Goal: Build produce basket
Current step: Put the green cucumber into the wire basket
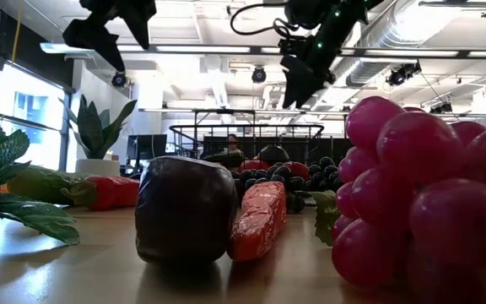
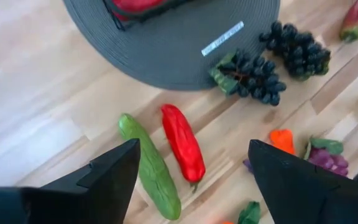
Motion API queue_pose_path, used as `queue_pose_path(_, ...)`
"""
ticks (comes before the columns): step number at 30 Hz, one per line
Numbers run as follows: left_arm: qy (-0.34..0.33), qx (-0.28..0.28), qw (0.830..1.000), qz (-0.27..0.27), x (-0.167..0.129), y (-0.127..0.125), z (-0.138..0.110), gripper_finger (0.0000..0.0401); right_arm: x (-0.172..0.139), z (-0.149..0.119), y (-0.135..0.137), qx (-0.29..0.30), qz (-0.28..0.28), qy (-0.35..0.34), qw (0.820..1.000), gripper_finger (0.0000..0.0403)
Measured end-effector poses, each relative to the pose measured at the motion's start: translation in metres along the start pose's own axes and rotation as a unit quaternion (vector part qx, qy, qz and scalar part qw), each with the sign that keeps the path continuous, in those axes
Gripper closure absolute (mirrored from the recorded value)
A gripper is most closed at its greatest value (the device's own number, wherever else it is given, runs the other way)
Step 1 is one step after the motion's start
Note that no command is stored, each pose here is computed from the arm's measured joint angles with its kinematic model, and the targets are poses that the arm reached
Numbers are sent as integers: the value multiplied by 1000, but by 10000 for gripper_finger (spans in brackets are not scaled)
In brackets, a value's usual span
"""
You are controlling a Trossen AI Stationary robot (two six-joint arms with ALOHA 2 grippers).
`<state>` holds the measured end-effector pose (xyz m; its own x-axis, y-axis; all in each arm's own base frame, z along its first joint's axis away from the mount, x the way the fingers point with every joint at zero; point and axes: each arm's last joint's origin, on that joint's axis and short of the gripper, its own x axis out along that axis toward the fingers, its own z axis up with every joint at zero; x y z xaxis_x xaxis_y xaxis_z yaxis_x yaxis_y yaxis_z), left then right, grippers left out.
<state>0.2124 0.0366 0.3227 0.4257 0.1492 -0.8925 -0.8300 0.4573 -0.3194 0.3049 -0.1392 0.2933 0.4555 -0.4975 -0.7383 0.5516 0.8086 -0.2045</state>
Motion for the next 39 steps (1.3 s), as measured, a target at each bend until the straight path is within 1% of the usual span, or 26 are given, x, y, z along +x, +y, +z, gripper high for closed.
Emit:
queue_pose_path(10,24,12,998,56,35,-29,-21,123,1,-8,-6,-2,-3,40,999,100)
queue_pose_path(18,55,20,995,83,56,-42,-40,123,1,-8,-6,-3,-2,43,999,100)
queue_pose_path(22,73,-8,990,121,72,-31,-58,123,1,-8,-6,-2,-2,43,999,100)
queue_pose_path(25,75,-28,988,135,79,-23,-67,124,1,-9,-6,-1,-2,45,999,100)
queue_pose_path(28,76,-32,987,139,83,-21,-70,124,1,-8,-6,1,-2,44,999,100)
queue_pose_path(32,66,-42,991,112,96,-19,-72,124,1,-8,-6,1,-2,44,999,100)
queue_pose_path(37,72,-79,985,138,109,-5,-78,124,1,-8,-6,1,-2,44,999,100)
queue_pose_path(39,69,-89,984,138,113,-2,-80,124,1,-8,-6,1,-2,44,999,100)
